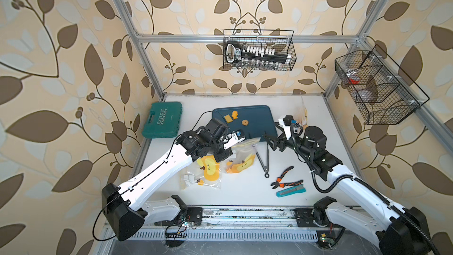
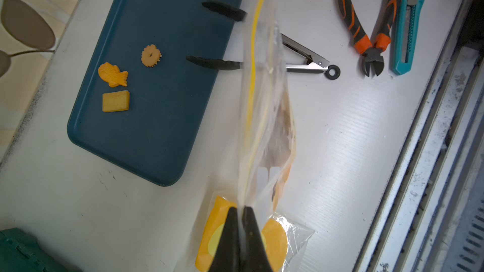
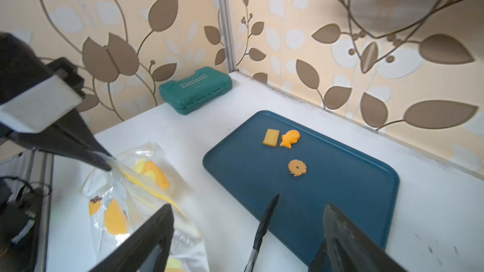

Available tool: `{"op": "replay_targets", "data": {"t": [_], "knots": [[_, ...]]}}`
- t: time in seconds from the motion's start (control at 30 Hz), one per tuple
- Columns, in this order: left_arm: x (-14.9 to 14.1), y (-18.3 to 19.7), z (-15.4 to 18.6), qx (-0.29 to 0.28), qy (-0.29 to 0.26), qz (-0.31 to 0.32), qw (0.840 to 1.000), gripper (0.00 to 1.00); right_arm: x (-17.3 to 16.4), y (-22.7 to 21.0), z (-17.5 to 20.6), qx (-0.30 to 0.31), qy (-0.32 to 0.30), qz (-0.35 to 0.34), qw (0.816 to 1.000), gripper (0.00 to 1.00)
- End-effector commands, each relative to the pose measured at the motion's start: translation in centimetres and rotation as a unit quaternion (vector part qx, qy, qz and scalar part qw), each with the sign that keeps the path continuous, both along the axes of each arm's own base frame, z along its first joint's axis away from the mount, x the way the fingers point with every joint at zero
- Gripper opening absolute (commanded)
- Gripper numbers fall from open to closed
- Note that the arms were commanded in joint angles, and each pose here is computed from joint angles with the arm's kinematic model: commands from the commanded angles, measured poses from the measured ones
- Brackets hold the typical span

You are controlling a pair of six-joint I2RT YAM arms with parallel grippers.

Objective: Put the cookies into a resealable bag to prevent moisture
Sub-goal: Adjust the ziploc bag at the center of the board.

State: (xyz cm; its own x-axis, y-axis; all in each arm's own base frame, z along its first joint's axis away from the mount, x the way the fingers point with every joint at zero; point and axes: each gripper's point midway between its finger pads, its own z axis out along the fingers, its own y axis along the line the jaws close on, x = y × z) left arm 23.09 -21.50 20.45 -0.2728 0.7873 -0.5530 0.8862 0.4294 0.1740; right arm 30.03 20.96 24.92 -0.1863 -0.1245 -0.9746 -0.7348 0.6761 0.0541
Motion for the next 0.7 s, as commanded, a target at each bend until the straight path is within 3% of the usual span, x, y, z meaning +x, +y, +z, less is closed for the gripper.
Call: {"op": "replay_targets", "data": {"t": [0.0, 0.23, 0.47, 0.67], "knots": [[1.2, -0.6, 0.5, 0.004, -0.048, -0.03, 0.998, 0.0, -1.7, 2.5, -1.6, -0.051, -0.005, 0.121, 0.991, 0.87], [2.5, -0.3, 0.2, 0.012, -0.051, -0.022, 0.998, 0.0, -2.6, 4.6, -2.2, -0.076, -0.002, 0.236, 0.969, 0.86], [2.8, -0.5, -0.1, 0.01, -0.055, -0.02, 0.998, 0.0, -3.4, 4.6, -4.7, -0.116, 0.058, 0.277, 0.952, 0.79], [2.9, -0.5, 0.1, 0.002, -0.06, -0.018, 0.998, 0.0, -2.7, 4.4, -6.2, -0.152, 0.11, 0.284, 0.94, 0.67]]}}
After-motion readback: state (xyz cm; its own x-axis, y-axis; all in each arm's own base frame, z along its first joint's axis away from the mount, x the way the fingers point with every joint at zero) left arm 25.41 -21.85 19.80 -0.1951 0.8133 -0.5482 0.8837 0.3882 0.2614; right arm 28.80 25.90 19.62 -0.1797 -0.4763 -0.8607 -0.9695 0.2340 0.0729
